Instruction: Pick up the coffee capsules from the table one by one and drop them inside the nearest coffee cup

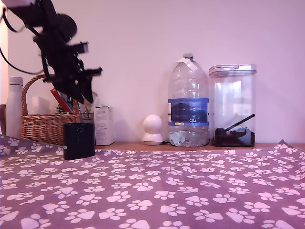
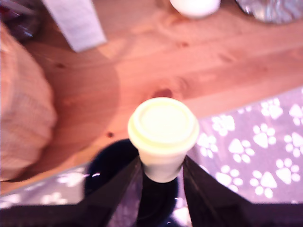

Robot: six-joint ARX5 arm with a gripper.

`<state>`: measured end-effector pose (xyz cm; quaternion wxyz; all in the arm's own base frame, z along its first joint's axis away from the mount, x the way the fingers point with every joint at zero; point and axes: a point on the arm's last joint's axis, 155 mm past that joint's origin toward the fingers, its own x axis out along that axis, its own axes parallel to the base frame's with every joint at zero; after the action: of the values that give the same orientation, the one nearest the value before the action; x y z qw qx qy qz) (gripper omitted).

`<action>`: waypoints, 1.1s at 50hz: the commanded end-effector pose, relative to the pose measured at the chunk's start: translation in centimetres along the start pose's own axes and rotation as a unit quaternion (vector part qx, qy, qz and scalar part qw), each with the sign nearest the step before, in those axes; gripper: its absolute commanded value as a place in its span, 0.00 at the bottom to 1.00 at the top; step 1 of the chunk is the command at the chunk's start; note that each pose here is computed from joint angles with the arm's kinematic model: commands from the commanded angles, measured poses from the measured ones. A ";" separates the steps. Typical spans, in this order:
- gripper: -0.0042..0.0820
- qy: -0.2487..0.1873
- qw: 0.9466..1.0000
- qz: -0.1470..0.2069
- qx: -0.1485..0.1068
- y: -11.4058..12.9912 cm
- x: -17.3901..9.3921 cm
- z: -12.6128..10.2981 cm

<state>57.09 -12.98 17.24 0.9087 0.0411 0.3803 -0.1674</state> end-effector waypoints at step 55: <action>0.26 0.026 0.999 0.029 -0.022 0.6 0.1 -4.1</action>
<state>54.88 -11.97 13.86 0.9018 0.0413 0.4073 -0.1384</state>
